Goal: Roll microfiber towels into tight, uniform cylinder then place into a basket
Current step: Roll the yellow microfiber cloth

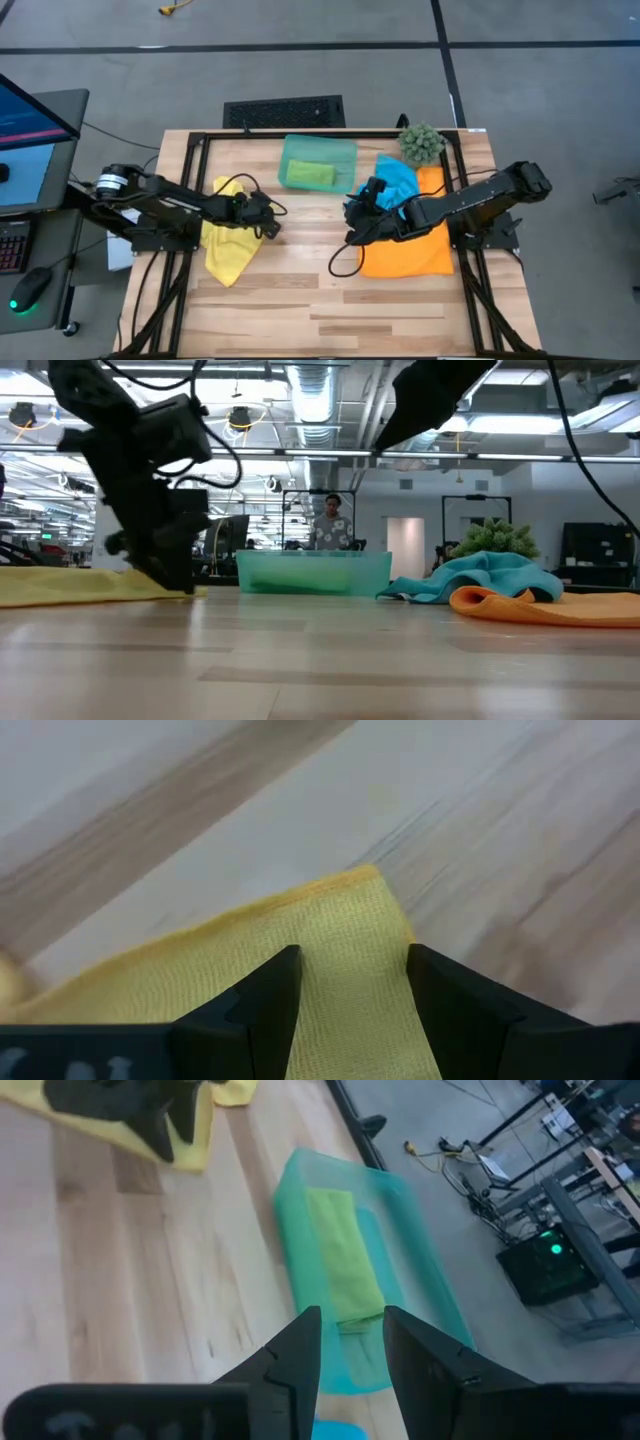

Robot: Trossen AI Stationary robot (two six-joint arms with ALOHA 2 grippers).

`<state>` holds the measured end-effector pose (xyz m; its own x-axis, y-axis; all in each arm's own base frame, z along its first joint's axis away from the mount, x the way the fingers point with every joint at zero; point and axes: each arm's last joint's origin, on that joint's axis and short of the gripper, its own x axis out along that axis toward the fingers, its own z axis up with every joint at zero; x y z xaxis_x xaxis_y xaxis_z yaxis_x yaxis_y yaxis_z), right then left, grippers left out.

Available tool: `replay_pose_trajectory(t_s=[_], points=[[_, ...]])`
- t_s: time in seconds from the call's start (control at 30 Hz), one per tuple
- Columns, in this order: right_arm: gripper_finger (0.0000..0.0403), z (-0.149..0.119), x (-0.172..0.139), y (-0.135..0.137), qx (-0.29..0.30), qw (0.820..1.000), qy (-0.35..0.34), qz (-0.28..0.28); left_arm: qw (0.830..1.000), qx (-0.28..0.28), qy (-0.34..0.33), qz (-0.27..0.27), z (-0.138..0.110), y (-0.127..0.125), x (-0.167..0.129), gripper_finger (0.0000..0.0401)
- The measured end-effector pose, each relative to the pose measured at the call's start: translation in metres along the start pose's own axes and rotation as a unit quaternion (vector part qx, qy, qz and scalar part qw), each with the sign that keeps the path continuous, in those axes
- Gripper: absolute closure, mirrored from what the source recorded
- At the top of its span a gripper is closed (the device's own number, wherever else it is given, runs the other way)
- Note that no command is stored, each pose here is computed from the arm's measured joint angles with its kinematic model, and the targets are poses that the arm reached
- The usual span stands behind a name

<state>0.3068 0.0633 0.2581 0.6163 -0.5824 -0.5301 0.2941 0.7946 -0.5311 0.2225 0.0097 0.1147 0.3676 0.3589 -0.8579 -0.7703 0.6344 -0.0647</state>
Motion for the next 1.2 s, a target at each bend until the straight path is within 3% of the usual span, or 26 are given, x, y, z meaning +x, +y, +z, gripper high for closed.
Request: replay_pose_trajectory(t_s=[0.17, 0.3, 0.37, 0.57, 0.8, 0.87, 0.93, 1.03, 1.2], points=[[0.0270, 0.000, 0.005, -0.005, 0.008, 1.000, 0.006, -0.007, 0.995, 0.004, -0.031, -0.094, 0.007, -0.020, 0.015, 0.0221], [0.0268, 0.000, 0.008, -0.009, 0.016, 1.000, 0.009, -0.011, 0.973, 0.019, -0.035, -0.226, 0.012, -0.038, 0.020, 0.0221], [0.0268, 0.000, 0.008, -0.009, 0.017, 1.000, 0.009, -0.011, 0.963, 0.030, -0.025, -0.267, 0.012, -0.047, 0.022, 0.0221], [0.0270, 0.000, 0.008, -0.008, 0.019, 1.000, 0.009, -0.011, 0.951, 0.072, -0.005, -0.301, 0.013, -0.072, 0.035, 0.0221], [0.0270, -0.001, 0.008, -0.008, 0.017, 1.000, 0.011, -0.011, 0.895, 0.170, -0.015, -0.412, 0.023, -0.115, 0.020, 0.0221], [0.0270, -0.001, 0.008, -0.008, 0.016, 1.000, 0.013, -0.011, 0.887, 0.183, -0.023, -0.423, 0.028, -0.124, 0.006, 0.0221], [0.0270, -0.002, 0.008, -0.008, 0.013, 1.000, 0.016, -0.011, 0.893, 0.198, -0.014, -0.403, 0.029, -0.126, -0.003, 0.0221], [0.0269, -0.002, 0.008, -0.008, 0.013, 1.000, 0.017, -0.011, 0.920, 0.217, -0.022, -0.326, 0.030, -0.123, -0.018, 0.0221], [0.0270, -0.002, 0.008, -0.008, 0.013, 1.000, 0.016, -0.011, 0.970, 0.208, -0.082, -0.094, 0.030, -0.098, -0.037, 0.0221]])
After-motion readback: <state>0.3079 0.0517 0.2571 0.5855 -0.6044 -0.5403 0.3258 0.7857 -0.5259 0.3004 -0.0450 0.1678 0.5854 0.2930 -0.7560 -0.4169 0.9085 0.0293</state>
